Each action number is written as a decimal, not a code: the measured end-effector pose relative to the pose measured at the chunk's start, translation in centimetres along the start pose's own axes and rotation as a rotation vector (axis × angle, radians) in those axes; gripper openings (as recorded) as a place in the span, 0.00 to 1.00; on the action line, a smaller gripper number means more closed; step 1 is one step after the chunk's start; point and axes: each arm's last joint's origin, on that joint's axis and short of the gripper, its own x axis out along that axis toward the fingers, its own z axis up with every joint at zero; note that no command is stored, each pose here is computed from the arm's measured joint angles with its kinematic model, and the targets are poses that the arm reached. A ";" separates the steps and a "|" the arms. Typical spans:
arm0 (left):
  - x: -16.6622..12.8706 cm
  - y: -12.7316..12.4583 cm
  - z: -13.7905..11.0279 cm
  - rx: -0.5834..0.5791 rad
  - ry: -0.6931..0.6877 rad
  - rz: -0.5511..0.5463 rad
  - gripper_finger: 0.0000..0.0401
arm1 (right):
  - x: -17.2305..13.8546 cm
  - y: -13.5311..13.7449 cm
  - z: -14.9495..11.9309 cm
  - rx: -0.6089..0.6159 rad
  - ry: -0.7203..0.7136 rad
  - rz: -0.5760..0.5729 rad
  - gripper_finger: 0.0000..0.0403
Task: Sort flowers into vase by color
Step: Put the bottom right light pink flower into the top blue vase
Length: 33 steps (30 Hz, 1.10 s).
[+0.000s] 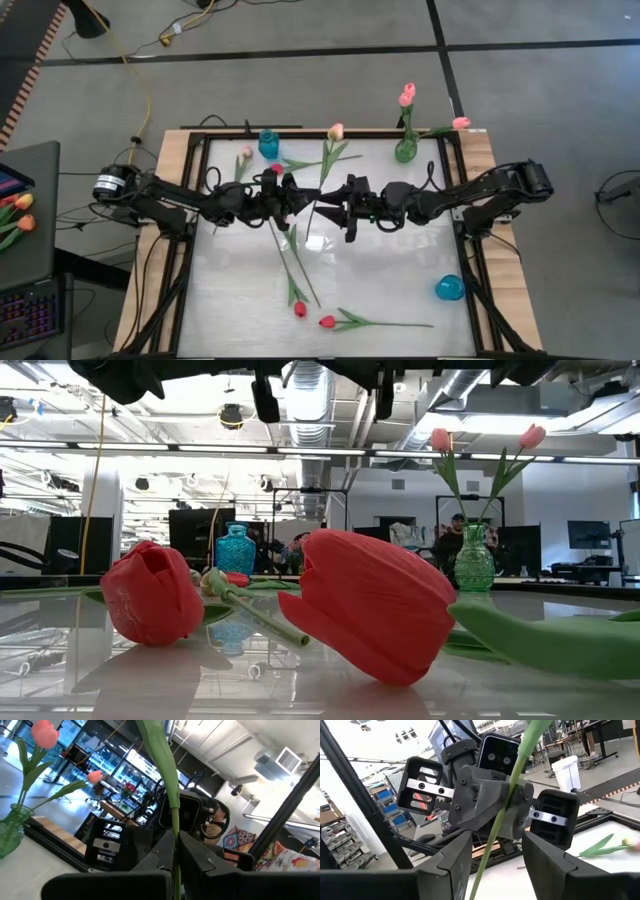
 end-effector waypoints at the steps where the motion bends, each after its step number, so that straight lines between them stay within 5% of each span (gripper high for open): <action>1: 0.0 0.0 0.0 0.000 -0.003 0.005 0.00 | 0.0 -0.1 0.0 0.002 -0.001 -0.002 0.49; 33: 1.7 -0.3 0.3 0.025 -0.053 0.053 0.00 | 0.1 -0.5 0.2 0.007 -0.007 -0.027 0.49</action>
